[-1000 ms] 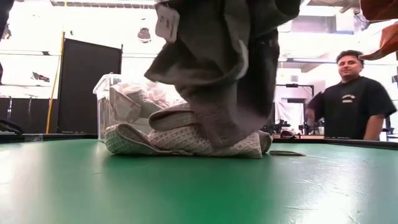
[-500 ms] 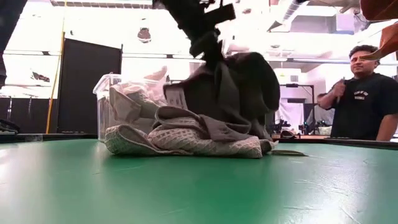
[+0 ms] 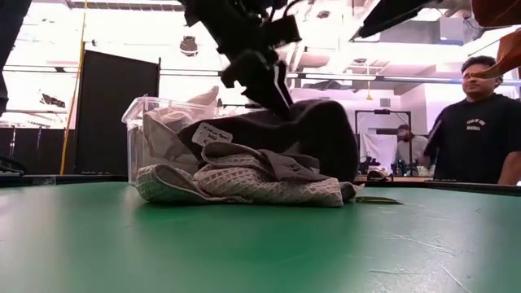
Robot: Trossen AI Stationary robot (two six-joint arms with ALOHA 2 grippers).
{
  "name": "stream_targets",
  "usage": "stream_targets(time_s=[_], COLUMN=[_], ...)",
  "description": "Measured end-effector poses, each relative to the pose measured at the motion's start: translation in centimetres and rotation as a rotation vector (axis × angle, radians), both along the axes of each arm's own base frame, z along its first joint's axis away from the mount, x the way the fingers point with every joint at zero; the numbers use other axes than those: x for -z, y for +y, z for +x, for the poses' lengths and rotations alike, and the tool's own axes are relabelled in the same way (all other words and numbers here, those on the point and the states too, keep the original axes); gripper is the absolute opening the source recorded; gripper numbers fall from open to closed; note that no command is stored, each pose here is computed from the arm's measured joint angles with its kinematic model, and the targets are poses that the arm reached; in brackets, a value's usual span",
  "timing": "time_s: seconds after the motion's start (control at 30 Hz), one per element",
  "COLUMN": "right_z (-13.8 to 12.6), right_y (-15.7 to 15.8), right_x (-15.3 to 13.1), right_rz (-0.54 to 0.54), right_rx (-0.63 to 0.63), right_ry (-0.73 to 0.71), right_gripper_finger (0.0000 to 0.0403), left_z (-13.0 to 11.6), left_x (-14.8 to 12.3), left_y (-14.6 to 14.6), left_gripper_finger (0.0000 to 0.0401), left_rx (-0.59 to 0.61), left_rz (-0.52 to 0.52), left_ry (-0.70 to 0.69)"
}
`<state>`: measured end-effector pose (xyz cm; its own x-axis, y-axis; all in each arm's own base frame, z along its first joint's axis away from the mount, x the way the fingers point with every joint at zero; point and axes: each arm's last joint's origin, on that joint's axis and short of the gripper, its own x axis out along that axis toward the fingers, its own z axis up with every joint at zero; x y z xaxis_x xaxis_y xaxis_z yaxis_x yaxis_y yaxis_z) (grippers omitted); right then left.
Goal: Sort towels by color in basket
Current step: Put the gray towel into the bottom transparent bin
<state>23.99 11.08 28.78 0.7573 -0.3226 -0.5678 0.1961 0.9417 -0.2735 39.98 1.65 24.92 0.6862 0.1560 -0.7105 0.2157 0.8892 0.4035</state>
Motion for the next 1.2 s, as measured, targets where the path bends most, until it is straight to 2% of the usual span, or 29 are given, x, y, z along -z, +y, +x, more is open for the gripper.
stream_targets(time_s=[0.1, 0.2, 0.47, 0.63, 0.77, 0.9, 1.2], right_z=[1.2, 2.5, 5.6, 7.5, 8.7, 9.7, 11.2], right_y=[-0.7, -1.3, -3.8, -5.9, -7.8, -9.4, -11.5], right_x=[0.6, 1.2, 3.1, 4.5, 5.7, 6.7, 12.3], right_rz=[0.008, 0.012, -0.052, -0.008, 0.032, 0.043, 0.184], right_rx=[-0.04, -0.073, -0.07, -0.078, -0.08, -0.063, -0.066], right_ry=[0.04, 0.06, 0.099, 0.118, 0.132, 0.134, 0.311], right_gripper_finger=[0.0244, 0.0244, 0.0246, 0.0265, 0.0291, 0.0325, 0.0391], left_z=[-1.0, -2.8, -10.1, -13.7, -15.2, -15.6, -15.5], left_x=[-1.6, -3.8, -10.5, -12.9, -13.6, -13.5, -10.4], left_y=[-1.0, -2.1, -4.1, -4.9, -5.2, -5.6, -6.0], left_gripper_finger=[0.025, 0.0277, 0.028, 0.0279, 0.0279, 0.0279, 0.0279], left_rx=[0.022, 0.045, 0.023, -0.005, -0.018, -0.022, -0.029], left_rz=[-0.003, -0.007, -0.106, -0.178, -0.206, -0.206, -0.187], left_ry=[-0.01, -0.014, -0.064, -0.102, -0.105, -0.08, 0.036])
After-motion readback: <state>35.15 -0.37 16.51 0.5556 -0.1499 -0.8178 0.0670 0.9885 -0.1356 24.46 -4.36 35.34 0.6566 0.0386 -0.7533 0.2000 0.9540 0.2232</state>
